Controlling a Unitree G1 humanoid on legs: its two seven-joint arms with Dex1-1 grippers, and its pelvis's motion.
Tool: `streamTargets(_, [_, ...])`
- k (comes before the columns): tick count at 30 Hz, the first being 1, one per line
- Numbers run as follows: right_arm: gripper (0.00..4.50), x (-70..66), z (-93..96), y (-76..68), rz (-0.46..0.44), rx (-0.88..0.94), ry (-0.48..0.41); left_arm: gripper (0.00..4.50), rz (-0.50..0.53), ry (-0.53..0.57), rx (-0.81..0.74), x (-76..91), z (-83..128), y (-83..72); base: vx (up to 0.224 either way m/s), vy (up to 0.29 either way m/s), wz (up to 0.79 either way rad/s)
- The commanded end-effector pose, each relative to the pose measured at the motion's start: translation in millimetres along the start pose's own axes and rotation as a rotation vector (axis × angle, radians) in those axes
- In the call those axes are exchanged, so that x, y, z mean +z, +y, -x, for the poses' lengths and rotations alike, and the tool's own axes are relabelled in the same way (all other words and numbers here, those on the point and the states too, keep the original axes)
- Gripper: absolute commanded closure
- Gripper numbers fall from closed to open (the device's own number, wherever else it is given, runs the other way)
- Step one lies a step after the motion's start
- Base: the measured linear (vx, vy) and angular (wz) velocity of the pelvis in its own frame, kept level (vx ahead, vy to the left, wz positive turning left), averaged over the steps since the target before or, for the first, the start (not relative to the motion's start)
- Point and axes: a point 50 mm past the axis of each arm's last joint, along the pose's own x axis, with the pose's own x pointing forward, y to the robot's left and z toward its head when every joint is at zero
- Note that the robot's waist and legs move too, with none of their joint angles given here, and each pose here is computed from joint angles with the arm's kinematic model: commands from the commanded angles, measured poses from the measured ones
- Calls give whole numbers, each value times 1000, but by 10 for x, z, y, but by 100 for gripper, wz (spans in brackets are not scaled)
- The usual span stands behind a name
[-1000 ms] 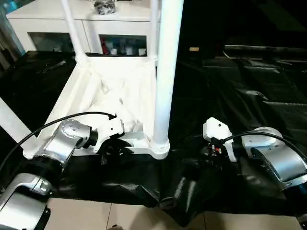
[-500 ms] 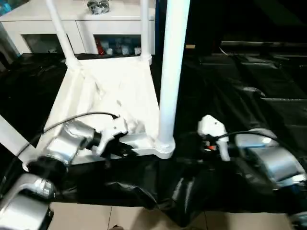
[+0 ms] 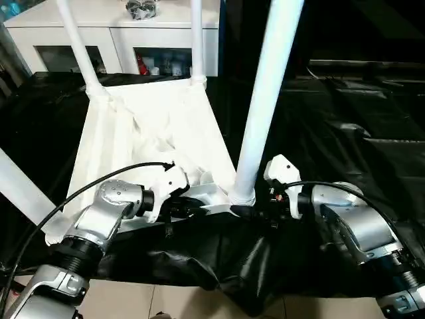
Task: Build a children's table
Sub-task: Rotate leg to tighten
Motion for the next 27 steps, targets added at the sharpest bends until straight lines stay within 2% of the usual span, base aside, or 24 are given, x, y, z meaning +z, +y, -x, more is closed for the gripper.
streamTargets(1, [0,24,47,-19,27,-9,0,378,21,54,-5,-98,42,0,0,0,0])
streamTargets(3, [0,17,60,-34,22,-27,2,406,24,63,-12,-105,39,3,0,0,0])
streamTargets(6, [0,-1,46,-53,10,-50,6,414,35,69,-20,-115,28,9,0,0,0])
streamTargets(10, [0,-42,-57,-72,-13,-85,15,446,56,50,-30,-110,5,-1,0,0,0])
streamTargets(15, [0,-76,-188,-129,-40,-126,22,450,43,27,9,-91,-25,6,0,0,0])
streamTargets(22, [68,-15,-284,-171,-54,-107,-2,450,49,15,24,-80,-36,-1,0,0,0])
streamTargets(25, [74,-27,-302,-183,-47,-103,6,450,52,14,25,-83,-23,-1,0,0,0])
streamTargets(27, [110,-27,-302,-183,-47,-103,6,450,52,14,25,-83,-23,-1,0,0,0])
